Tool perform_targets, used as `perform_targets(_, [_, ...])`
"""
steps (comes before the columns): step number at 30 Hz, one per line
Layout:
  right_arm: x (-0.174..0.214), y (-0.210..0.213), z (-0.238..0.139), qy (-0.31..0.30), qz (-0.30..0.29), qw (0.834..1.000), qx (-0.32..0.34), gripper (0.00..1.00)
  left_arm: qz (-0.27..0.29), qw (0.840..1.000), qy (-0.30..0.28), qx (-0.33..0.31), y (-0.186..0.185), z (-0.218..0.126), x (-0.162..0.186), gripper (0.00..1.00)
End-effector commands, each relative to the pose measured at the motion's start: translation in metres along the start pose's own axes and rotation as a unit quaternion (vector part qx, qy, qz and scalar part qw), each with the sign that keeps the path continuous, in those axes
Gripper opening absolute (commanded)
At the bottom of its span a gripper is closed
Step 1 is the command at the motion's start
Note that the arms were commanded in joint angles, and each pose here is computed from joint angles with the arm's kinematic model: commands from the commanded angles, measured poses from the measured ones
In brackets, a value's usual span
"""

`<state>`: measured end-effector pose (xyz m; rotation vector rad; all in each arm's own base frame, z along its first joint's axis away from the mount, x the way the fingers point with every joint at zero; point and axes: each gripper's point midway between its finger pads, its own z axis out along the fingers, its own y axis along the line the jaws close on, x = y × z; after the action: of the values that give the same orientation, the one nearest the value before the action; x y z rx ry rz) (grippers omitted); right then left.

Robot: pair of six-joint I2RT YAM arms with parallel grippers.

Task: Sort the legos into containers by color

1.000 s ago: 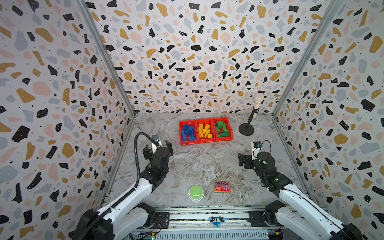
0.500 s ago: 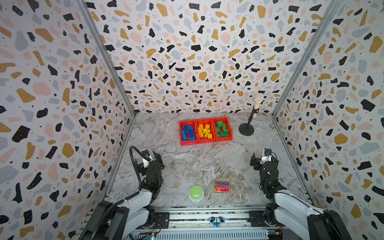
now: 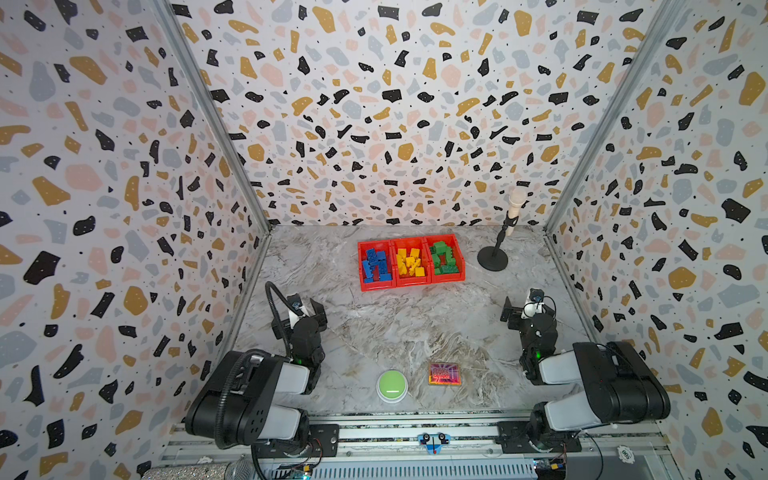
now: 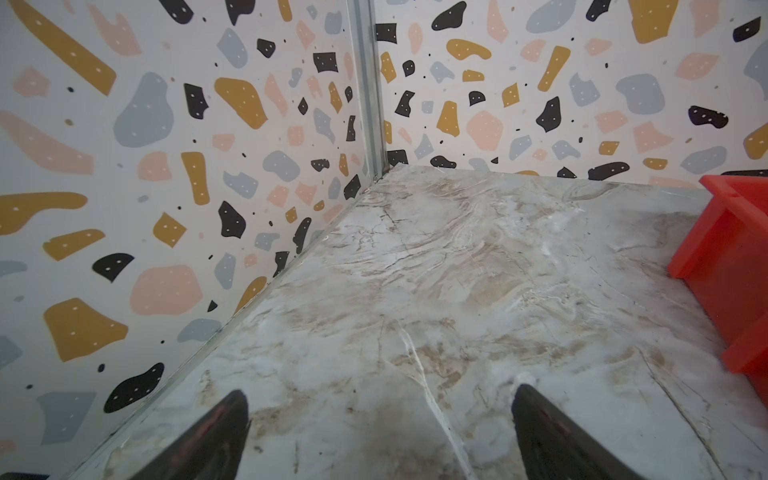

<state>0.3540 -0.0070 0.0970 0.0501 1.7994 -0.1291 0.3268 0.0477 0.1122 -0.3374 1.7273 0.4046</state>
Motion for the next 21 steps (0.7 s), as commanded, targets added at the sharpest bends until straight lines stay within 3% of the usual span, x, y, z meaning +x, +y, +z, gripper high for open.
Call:
perform_targets(1, [-0.0281, 0.0163, 0.0066, -0.040, -0.005, 0.998, -0.042, 0.99, -0.024, 0.999, -0.039, 0.025, -0.0085, 0.0047, -0.0254, 1.00])
perform_targets(21, [-0.0291, 0.0176, 0.0050, -0.044, -0.010, 0.998, -0.038, 0.99, -0.025, 0.999, -0.039, 0.025, -0.0073, 0.0030, -0.0263, 1.00])
